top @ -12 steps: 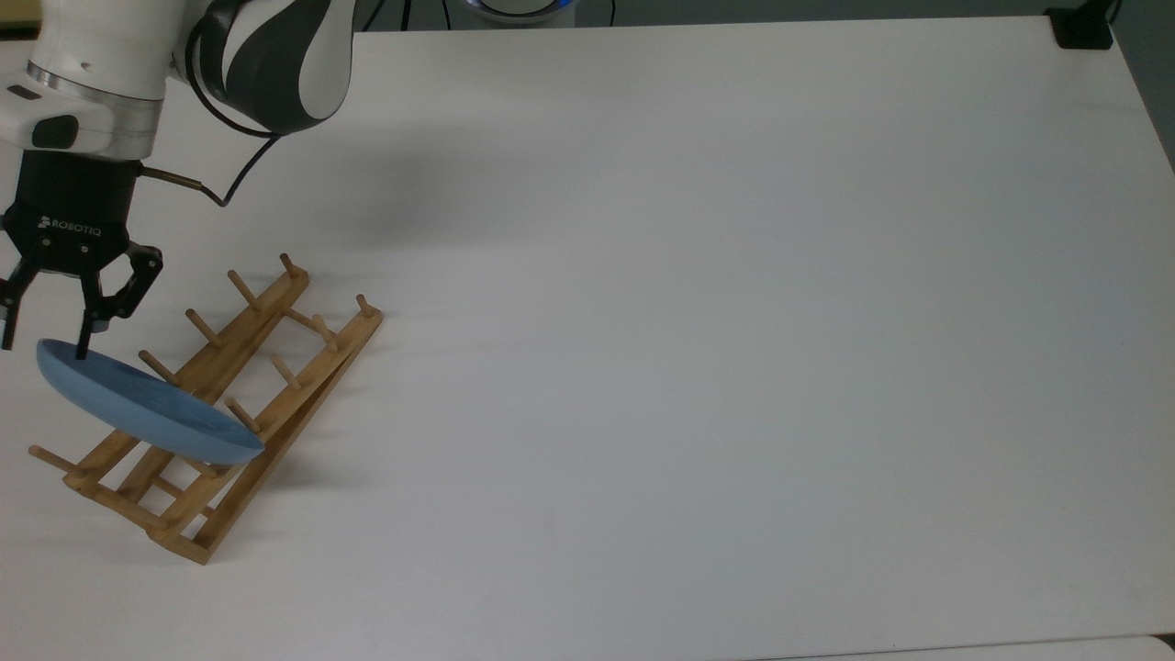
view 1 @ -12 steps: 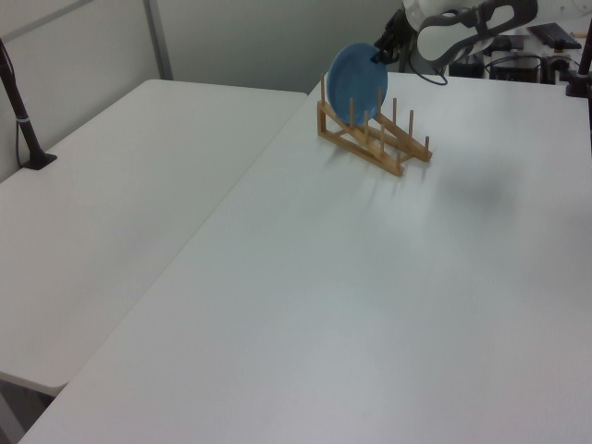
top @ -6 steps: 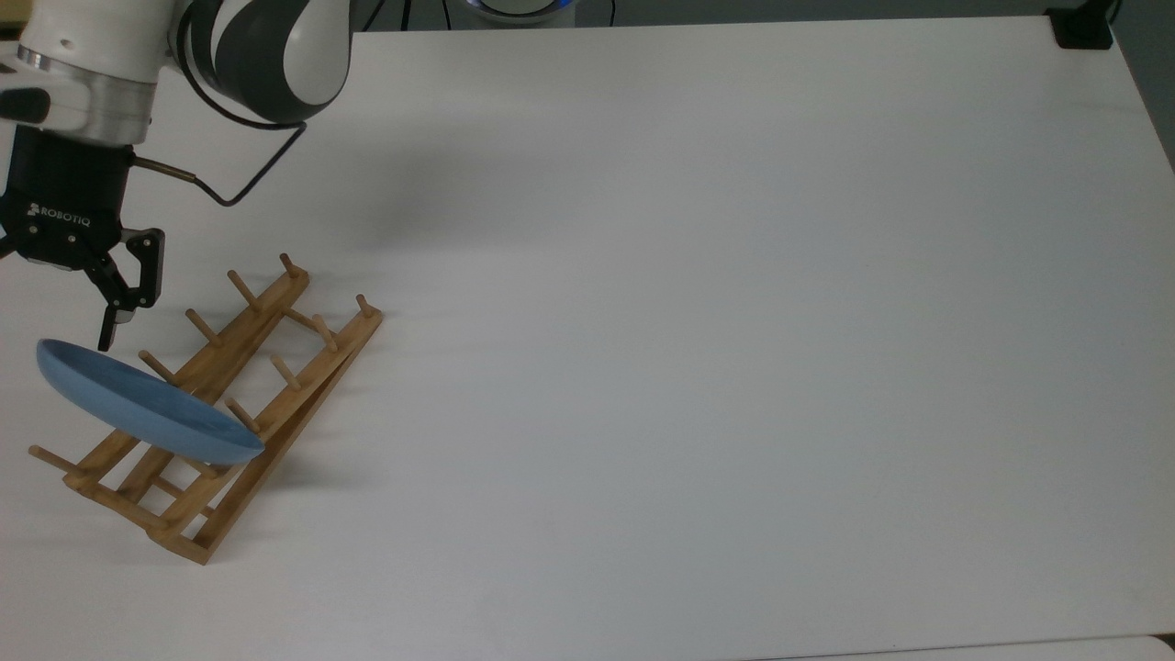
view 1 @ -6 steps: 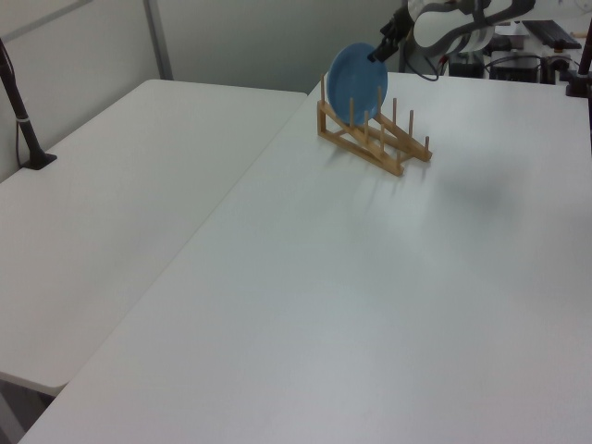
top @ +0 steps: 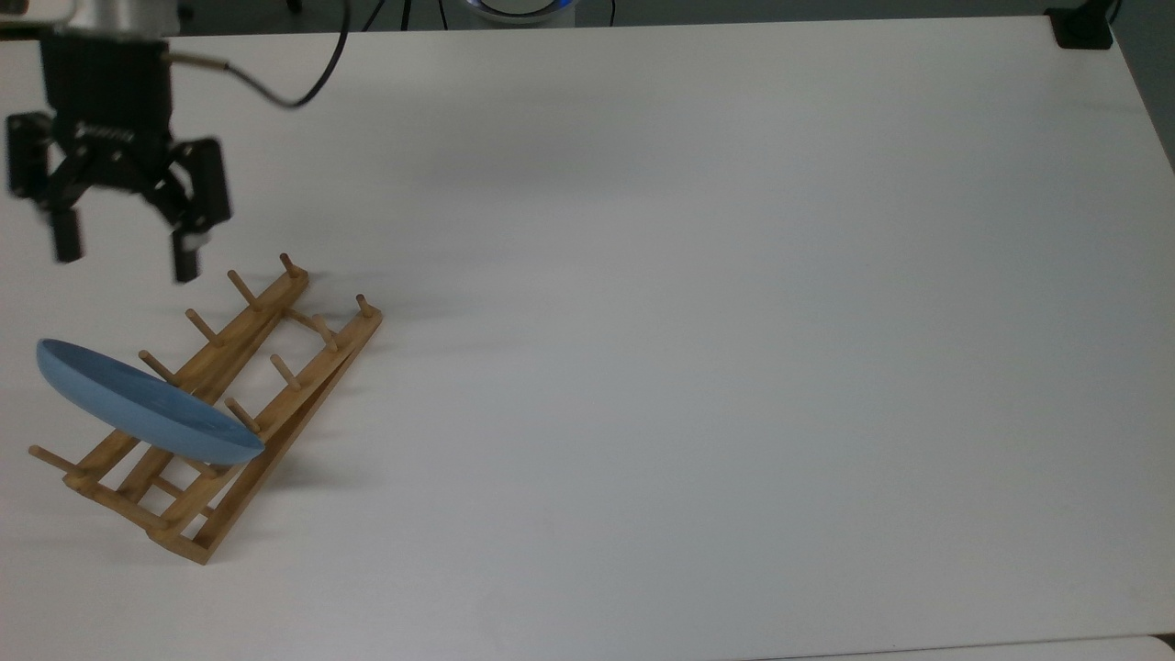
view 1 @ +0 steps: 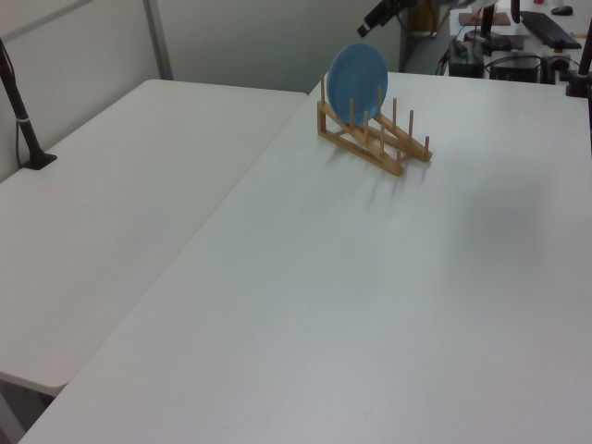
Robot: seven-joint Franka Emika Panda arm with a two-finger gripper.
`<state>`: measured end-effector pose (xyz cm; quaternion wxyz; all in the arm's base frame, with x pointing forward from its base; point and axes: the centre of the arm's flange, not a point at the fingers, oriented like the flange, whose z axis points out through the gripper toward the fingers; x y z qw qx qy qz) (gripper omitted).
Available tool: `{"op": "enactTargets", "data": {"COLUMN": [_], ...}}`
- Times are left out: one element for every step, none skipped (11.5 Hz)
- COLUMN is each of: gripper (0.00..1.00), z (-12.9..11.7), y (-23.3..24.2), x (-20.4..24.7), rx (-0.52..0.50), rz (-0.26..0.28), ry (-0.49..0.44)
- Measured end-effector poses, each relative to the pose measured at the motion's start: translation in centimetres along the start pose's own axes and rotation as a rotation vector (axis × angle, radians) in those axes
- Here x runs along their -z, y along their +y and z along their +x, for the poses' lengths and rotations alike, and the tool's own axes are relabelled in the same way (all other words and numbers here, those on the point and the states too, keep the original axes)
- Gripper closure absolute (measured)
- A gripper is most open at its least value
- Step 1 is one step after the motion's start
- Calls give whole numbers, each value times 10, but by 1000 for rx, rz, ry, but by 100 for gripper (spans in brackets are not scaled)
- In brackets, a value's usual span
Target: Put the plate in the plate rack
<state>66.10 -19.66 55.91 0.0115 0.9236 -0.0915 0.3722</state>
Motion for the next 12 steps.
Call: {"op": "enactTargets", "data": {"gripper": [0, 0, 0, 0, 0, 0, 0, 0, 0, 0, 0, 0], "z": [1, 0, -7, -19, -35, -49, -63, -71, -78, -79, -78, -79], "y": [-16, -32, -56, -78, -102, -124, -146, -157, -168, -172, -171, -168], "x": [14, 19, 19, 16, 17, 23, 38, 50, 70, 85, 90, 89], "rx": [-32, -69, -104, -96, -47, 5, 55, 82, 106, 115, 113, 109], "rz": [20, 27, 30, 18, 5, -4, -1, 3, 10, 14, 15, 13], "ry": [-67, -112, -189, -298, -434, -543, -656, -718, -783, -799, -796, -800]}}
